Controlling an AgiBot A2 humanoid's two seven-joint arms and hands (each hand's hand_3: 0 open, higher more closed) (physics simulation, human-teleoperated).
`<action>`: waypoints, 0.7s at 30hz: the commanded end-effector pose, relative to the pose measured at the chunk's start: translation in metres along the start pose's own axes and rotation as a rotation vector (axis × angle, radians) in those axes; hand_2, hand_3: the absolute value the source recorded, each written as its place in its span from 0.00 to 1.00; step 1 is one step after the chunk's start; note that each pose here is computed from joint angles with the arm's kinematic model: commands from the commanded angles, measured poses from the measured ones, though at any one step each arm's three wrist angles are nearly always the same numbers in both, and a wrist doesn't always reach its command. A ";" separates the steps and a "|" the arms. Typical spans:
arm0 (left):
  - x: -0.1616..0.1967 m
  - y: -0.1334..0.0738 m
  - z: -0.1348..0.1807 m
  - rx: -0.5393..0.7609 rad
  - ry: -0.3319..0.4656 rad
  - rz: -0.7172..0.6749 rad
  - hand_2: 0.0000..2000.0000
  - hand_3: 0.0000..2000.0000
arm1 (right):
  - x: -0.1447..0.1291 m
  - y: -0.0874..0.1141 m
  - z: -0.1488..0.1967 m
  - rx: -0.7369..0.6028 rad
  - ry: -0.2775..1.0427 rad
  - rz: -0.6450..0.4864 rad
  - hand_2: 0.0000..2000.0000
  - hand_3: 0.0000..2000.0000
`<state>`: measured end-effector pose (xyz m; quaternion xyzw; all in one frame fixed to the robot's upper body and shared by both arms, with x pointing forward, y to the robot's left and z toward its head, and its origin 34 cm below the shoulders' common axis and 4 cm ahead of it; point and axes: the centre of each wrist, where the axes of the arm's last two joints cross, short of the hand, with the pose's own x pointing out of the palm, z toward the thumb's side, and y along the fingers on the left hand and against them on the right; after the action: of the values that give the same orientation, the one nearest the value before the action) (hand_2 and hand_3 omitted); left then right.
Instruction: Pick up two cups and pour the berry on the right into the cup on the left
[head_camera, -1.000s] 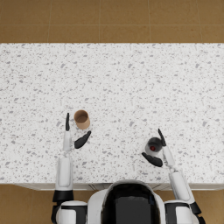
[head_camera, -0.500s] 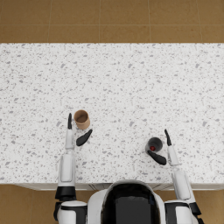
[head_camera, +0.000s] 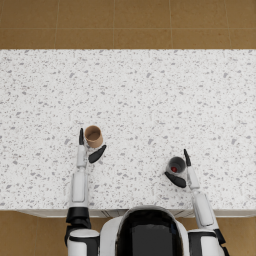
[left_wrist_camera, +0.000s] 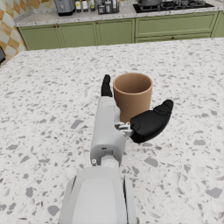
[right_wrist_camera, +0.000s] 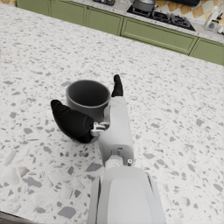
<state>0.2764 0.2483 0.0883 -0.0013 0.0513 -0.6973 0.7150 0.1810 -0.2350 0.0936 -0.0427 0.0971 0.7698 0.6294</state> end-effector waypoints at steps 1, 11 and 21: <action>0.000 0.010 0.004 0.005 -0.011 0.009 0.00 0.00 | 0.002 -0.002 -0.003 0.009 -0.006 0.001 0.00 0.00; 0.002 0.021 -0.001 -0.030 -0.040 0.026 0.00 0.00 | 0.004 -0.012 -0.011 0.032 -0.036 -0.008 0.00 0.00; 0.005 0.034 -0.011 -0.086 -0.067 0.038 0.00 0.00 | 0.009 -0.024 -0.016 0.040 -0.070 -0.002 0.00 0.00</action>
<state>0.3034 0.2439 0.0707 -0.0556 0.0607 -0.6820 0.7267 0.1971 -0.2254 0.0720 -0.0010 0.0946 0.7693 0.6319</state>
